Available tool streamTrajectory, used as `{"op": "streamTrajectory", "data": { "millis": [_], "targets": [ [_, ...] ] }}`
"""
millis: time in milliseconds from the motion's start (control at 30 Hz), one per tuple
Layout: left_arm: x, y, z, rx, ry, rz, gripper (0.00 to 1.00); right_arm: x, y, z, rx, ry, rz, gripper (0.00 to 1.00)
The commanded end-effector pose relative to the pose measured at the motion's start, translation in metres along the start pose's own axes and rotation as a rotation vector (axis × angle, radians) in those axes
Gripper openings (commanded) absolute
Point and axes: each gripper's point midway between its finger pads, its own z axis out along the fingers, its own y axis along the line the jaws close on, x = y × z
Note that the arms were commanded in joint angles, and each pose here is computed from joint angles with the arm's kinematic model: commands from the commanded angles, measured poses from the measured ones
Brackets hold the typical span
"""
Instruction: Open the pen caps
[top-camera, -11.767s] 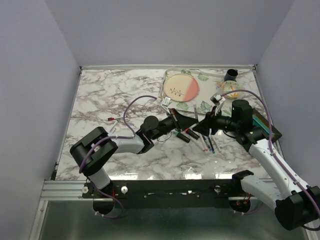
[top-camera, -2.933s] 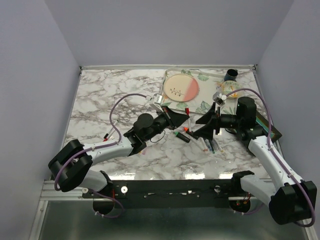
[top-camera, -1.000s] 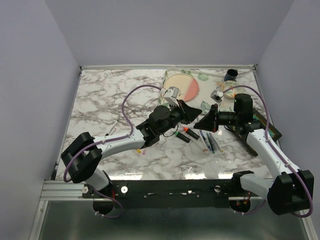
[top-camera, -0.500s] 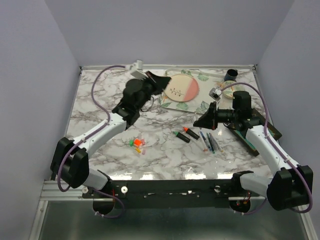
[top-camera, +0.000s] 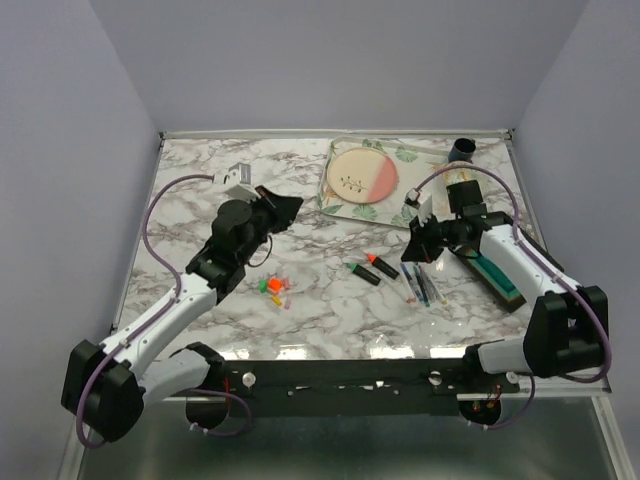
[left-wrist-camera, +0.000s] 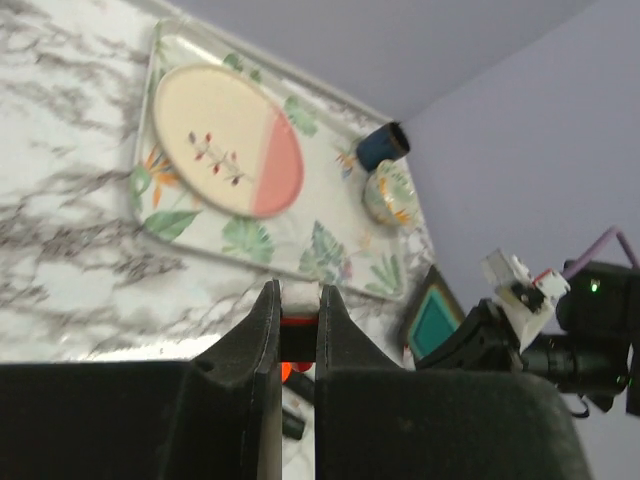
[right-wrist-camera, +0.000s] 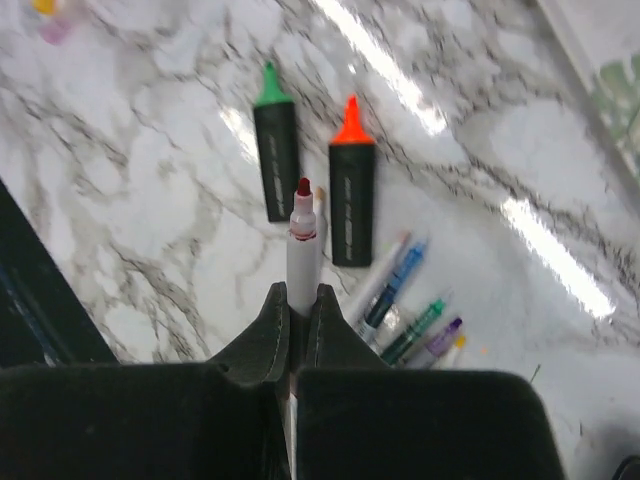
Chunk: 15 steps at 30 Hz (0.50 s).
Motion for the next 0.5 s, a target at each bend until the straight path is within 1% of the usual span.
{"op": "streamTrajectory", "data": {
  "millis": [0, 200, 267, 467],
  "targets": [
    [0.039, 0.042, -0.043, -0.101, 0.141, 0.063, 0.0, 0.06, -0.028, -0.002, 0.122, 0.279, 0.058, 0.06],
    [0.083, 0.088, -0.084, -0.192, 0.238, 0.003, 0.0, 0.082, -0.042, 0.004, 0.172, 0.371, 0.127, 0.11],
    [0.097, 0.103, -0.097, -0.229, 0.267, -0.016, 0.0, 0.086, -0.045, 0.005, 0.189, 0.392, 0.143, 0.15],
    [0.121, 0.135, -0.121, -0.343, 0.303, -0.097, 0.0, 0.101, -0.048, 0.01, 0.189, 0.451, 0.186, 0.24]
  ]
}}
